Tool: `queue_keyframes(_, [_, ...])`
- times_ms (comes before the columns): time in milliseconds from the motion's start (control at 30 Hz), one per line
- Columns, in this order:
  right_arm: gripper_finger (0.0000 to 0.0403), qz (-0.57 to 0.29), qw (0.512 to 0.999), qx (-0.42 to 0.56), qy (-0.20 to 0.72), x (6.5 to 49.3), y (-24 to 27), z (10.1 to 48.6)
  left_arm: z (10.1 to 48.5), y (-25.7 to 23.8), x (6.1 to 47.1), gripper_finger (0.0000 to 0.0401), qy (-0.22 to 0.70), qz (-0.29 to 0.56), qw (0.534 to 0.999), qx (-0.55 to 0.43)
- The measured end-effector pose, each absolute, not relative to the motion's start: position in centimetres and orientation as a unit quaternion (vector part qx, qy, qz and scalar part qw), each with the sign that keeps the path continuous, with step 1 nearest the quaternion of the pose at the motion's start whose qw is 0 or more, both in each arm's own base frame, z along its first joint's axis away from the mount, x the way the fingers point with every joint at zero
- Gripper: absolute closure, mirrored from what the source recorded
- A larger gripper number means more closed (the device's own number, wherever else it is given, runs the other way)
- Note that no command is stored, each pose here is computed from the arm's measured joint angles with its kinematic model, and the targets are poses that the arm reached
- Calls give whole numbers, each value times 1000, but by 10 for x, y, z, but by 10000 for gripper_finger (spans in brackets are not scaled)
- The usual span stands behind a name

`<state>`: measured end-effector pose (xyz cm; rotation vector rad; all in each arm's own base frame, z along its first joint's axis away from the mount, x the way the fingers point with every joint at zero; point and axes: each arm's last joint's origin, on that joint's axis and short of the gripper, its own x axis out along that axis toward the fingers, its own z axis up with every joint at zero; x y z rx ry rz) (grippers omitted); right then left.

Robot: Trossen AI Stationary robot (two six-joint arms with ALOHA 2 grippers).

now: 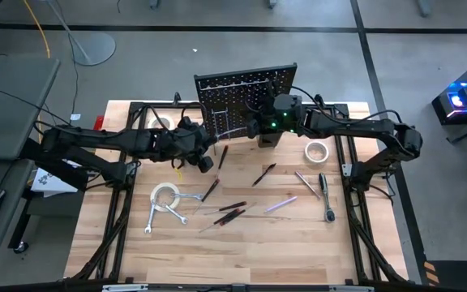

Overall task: Hang tools onto peg board
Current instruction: Hang the silver wrench on the peg board

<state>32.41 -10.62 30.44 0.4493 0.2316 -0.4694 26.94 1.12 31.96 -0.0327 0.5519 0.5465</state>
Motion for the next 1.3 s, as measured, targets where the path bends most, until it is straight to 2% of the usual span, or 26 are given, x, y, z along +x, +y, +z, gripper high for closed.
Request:
queue_keyframes(367, [403, -180, 939, 246, 160, 323, -102, 297, 315, 20, 268, 401, 274, 283, 919, -18])
queue_keyframes(767, [403, -104, 941, 275, 169, 321, -96, 302, 315, 22, 269, 401, 273, 285, 919, -20])
queue_keyframes(1300, [403, -58, 936, 291, 191, 325, -76, 300, 316, 22, 269, 401, 268, 285, 920, -21])
